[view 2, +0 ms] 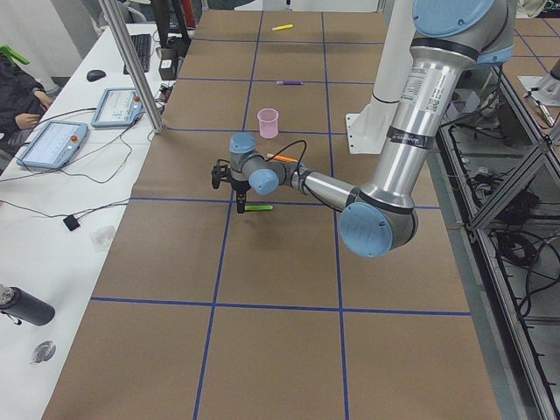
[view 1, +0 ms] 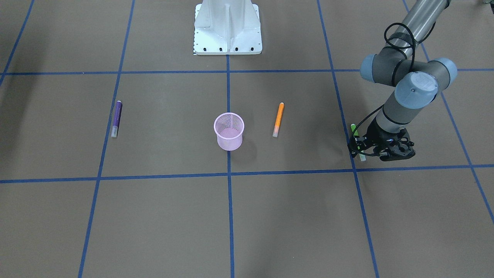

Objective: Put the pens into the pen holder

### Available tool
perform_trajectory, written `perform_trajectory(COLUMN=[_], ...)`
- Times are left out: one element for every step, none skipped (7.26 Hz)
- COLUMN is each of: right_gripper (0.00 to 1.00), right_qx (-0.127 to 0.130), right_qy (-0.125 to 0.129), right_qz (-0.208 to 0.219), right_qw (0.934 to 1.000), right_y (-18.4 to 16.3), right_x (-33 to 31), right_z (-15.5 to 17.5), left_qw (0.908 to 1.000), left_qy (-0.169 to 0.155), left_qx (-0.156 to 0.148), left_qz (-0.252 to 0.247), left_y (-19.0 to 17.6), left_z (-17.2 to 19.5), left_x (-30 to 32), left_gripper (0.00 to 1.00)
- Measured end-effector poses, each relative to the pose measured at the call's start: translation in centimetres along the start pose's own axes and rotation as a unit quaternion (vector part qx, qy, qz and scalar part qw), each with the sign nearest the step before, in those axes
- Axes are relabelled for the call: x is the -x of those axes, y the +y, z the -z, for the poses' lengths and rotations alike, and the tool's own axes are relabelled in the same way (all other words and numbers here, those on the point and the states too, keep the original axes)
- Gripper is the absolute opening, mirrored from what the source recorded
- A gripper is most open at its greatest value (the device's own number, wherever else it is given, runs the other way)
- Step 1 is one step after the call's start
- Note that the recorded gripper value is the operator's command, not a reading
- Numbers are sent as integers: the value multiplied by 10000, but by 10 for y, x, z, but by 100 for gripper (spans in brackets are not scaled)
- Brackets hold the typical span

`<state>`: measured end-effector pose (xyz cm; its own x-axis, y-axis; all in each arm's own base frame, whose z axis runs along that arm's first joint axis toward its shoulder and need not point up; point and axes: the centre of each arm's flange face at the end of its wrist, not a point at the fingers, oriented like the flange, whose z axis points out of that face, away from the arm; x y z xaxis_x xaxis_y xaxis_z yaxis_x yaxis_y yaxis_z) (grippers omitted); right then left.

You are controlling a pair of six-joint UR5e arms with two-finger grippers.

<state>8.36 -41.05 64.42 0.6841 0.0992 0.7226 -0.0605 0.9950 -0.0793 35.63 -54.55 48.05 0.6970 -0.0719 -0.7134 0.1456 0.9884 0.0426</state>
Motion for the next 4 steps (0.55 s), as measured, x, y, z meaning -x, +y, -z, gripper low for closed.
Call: perform_trajectory(right_gripper=[100, 100, 100, 100], right_qx=[1, -1, 0, 2], right_qy=[0, 0, 2, 5], right_qz=[0, 0, -2, -4], right_qw=[10000, 10000, 10000, 10000], right_y=[0, 0, 0, 0], right_x=[0, 0, 0, 0], right_z=[0, 0, 0, 0], left_qw=[10000, 10000, 10000, 10000], left_qy=[-12, -18, -20, -21], left_qx=[11, 23, 33, 43], left_qz=[-7, -16, -24, -32], left_y=[1, 3, 4, 5], left_z=[-1, -3, -4, -5], left_x=[1, 1, 1, 0], left_gripper=[52, 49, 48, 48])
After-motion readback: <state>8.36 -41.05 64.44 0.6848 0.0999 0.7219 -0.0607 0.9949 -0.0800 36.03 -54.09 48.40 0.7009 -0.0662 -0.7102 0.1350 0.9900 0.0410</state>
